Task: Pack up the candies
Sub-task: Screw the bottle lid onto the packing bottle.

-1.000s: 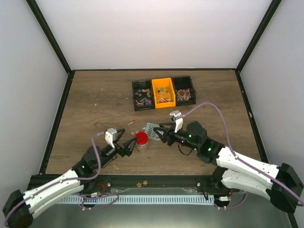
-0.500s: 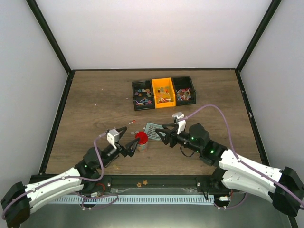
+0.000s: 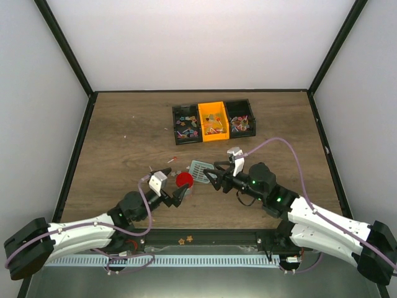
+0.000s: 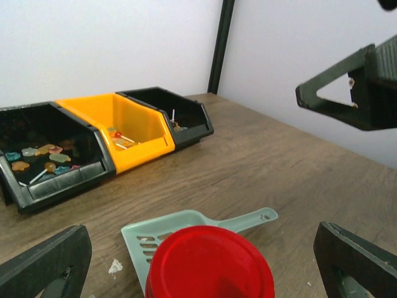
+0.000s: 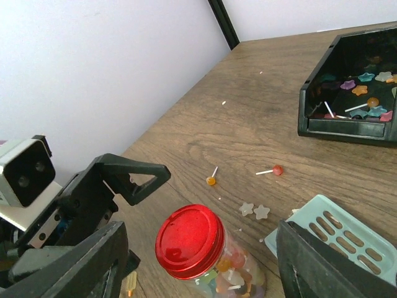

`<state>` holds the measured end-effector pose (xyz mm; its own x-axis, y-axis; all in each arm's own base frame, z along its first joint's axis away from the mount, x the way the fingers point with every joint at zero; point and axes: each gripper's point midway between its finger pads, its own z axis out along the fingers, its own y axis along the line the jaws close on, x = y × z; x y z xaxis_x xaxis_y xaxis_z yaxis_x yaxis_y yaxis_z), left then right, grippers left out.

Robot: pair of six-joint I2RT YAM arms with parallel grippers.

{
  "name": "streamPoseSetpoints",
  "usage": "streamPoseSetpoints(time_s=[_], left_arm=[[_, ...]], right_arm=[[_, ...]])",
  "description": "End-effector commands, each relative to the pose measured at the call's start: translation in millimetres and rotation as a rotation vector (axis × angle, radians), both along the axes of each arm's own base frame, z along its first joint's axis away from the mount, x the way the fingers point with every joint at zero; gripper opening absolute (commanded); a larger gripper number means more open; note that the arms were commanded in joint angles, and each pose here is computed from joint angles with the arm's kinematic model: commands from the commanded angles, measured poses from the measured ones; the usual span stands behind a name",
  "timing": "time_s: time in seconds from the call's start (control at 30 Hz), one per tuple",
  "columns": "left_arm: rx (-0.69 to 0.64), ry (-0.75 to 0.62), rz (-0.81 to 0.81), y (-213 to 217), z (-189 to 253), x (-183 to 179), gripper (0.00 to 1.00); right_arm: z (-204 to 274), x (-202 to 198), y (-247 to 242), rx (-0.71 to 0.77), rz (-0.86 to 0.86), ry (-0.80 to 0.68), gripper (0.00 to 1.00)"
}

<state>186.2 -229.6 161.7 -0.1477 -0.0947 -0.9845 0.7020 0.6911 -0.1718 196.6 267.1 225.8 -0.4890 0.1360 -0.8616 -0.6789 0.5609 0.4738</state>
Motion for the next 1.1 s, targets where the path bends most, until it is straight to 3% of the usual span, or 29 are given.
streamPoseSetpoints(time_s=[0.0, 1.07], left_arm=[[0.103, 0.034, 0.009, 24.2, -57.8, -13.4, 1.0], [0.184, 0.069, -0.016, 21.1, -87.3, -15.8, 1.0]], right_arm=[[-3.6, 2.0, -4.4, -0.009, -0.018, -0.005, 0.67], [-14.3, 7.6, 0.1, -0.034, -0.028, 0.026, 0.66]])
